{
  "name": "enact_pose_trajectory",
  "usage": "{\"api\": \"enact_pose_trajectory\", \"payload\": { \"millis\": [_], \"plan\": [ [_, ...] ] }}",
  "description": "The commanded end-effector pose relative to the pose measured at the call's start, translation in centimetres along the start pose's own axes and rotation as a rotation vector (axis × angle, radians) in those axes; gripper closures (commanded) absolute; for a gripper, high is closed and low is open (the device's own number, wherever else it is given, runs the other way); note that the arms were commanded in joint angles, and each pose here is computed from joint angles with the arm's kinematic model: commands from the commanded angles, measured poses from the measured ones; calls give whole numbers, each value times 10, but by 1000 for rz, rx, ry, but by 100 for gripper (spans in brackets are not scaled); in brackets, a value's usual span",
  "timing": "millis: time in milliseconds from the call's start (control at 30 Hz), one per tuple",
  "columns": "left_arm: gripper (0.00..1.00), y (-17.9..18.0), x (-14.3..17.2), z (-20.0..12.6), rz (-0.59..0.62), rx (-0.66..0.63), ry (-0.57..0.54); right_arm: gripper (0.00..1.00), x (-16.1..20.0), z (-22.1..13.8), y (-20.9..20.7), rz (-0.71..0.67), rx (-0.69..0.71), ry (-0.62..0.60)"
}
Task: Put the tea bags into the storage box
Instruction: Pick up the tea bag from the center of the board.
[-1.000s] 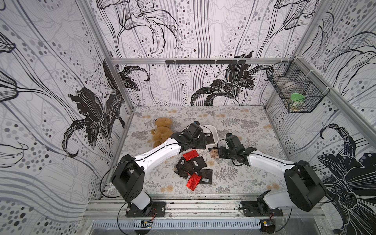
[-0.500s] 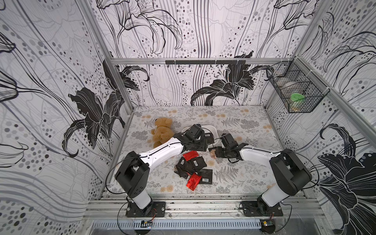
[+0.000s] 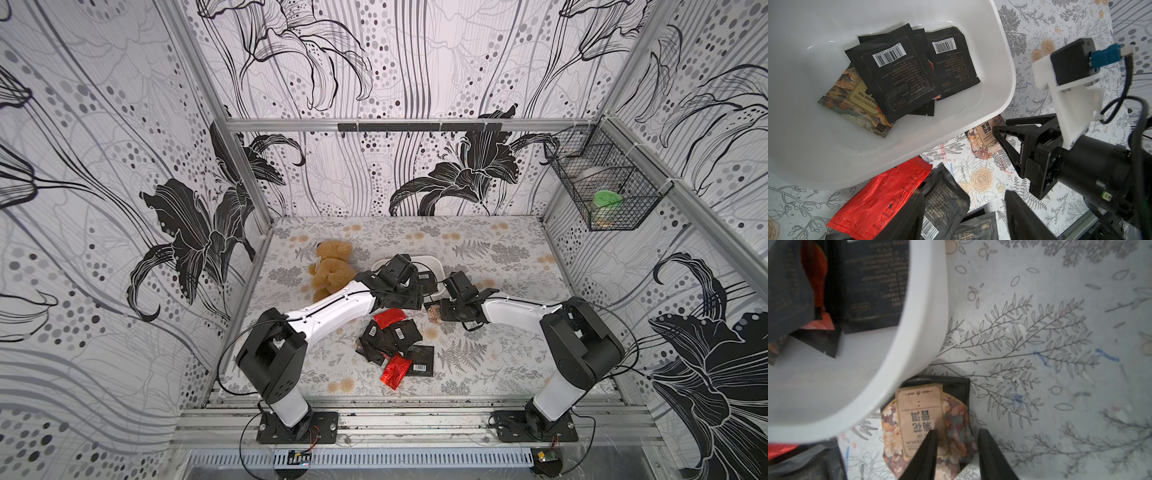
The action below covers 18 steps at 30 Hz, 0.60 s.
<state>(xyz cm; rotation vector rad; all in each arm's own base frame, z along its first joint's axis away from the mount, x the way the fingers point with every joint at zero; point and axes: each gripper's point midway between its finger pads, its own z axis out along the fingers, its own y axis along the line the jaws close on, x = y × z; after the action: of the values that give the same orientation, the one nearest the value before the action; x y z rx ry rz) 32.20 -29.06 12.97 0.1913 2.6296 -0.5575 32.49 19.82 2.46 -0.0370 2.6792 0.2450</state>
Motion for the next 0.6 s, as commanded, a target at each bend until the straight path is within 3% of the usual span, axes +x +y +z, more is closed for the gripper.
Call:
{"api": "enact_pose_trajectory", "payload": {
  "millis": [0, 333, 567],
  "plan": [
    [34, -3, -4, 2, -1, 6, 1, 66, 23, 5, -10, -24, 101, 73],
    [34, -2, -5, 1, -3, -2, -6, 99, 40, 1, 0, -25, 92, 96],
    [34, -3, -5, 1, -4, 4, -5, 100, 41, -19, 10, 15, -7, 64]
  ]
}}
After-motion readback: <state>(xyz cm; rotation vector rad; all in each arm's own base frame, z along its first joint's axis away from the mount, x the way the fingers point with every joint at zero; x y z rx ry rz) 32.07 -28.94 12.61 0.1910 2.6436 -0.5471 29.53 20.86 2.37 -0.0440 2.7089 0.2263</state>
